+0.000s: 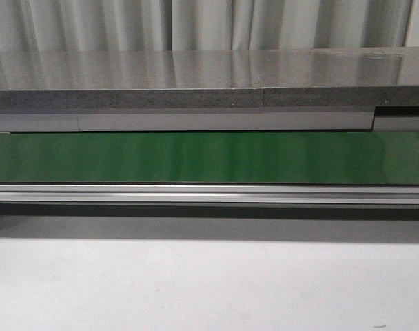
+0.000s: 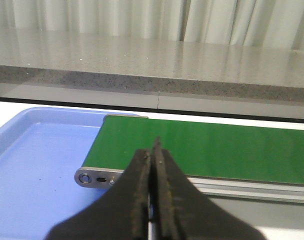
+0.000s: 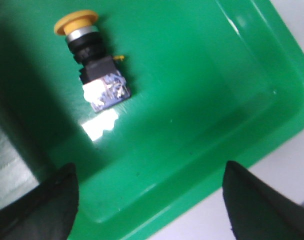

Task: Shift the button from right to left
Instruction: 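Grasp the yellow-capped button with the right gripper and lift it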

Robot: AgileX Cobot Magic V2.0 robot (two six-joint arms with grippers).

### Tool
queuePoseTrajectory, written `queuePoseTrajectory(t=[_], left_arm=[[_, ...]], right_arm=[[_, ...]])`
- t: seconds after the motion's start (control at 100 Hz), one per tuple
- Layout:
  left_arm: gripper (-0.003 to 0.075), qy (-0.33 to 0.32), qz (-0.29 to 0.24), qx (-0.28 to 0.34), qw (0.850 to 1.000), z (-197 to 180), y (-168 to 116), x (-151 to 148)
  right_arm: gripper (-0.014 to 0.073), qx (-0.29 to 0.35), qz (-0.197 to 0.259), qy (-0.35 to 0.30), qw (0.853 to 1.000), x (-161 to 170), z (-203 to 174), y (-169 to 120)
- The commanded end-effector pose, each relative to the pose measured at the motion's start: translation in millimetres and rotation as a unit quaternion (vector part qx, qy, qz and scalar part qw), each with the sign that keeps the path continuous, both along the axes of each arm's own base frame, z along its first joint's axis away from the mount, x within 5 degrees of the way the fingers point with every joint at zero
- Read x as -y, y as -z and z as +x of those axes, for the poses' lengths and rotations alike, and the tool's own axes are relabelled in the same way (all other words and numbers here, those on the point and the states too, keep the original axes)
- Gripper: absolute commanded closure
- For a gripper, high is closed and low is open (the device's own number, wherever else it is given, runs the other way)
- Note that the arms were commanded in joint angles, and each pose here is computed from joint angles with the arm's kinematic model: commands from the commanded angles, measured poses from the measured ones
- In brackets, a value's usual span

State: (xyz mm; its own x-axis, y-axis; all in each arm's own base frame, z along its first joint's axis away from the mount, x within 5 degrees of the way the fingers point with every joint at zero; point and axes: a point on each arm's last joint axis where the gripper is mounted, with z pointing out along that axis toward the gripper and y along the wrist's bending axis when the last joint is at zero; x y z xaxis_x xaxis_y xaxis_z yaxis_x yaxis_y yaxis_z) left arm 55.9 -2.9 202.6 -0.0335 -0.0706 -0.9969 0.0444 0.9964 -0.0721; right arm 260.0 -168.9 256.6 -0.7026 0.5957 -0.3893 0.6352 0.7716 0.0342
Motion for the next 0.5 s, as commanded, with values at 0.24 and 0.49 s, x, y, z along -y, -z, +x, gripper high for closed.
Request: queuePoseTrajectory(t=[0.24,0.49], left_arm=[[0.0741,0.000,-0.008,0.033,0.999,-0.5,5.9,-0.2],[0.0741,0.000,-0.008,0.033,0.999,-0.5,5.9,-0.2]], right_arm=[[0.0004,0.032,0.022,-0.022,0.999,27.5,52.5,17.7],[0.0004,0.018,0.037,-0.024,0.999,41.3,80.8,48.8]])
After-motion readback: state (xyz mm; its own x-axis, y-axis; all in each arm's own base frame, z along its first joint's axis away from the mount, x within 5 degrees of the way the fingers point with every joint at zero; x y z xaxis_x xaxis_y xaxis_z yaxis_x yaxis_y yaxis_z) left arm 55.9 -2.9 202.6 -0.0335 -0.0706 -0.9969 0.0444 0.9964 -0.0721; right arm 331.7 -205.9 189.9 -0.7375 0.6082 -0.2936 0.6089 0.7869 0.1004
